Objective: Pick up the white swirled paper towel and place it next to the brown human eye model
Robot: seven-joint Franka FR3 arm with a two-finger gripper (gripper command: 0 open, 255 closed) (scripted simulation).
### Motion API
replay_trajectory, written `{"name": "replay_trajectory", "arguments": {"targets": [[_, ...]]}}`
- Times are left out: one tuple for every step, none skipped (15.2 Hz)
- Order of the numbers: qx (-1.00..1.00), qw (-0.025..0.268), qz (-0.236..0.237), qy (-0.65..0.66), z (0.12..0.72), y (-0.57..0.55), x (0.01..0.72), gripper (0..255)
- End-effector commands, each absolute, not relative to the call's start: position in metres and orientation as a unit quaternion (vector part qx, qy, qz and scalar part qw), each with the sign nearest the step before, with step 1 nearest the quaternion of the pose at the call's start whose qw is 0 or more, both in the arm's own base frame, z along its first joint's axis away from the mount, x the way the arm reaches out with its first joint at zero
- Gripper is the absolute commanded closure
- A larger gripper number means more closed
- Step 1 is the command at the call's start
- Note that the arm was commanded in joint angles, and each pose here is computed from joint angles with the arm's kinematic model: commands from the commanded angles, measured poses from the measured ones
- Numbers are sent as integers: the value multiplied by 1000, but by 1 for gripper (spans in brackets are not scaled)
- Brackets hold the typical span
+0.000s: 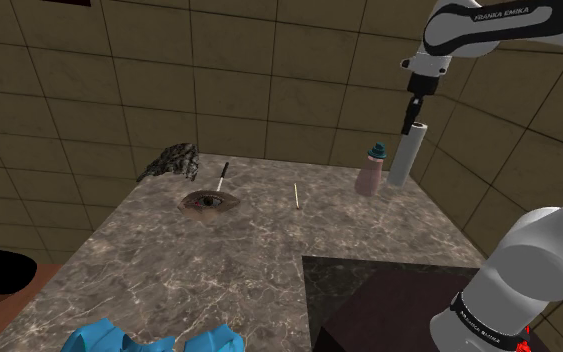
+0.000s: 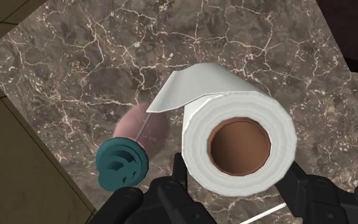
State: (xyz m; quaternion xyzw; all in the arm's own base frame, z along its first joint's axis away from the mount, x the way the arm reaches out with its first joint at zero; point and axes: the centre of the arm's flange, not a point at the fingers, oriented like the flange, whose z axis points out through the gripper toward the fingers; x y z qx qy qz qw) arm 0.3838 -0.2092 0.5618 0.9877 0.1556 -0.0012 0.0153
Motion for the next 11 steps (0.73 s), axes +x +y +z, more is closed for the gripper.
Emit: {"name": "replay_trajectory", "arguments": {"targets": [[988, 15, -1, 156, 573, -208, 385, 255], [988, 15, -1, 156, 578, -208, 385, 255], [988, 15, -1, 156, 584, -208, 385, 255], [988, 15, -1, 156, 589, -208, 385, 255], [988, 15, -1, 156, 594, -208, 385, 255], [988, 15, -1, 156, 600, -208, 385, 255], [988, 15, -1, 156, 605, -208, 385, 255], [988, 15, -1, 156, 610, -208, 385, 255], [988, 15, -1, 156, 615, -208, 385, 255], [988, 15, -1, 156, 621, -208, 385, 255], [988, 15, -1, 156, 626, -208, 385, 255]]}}
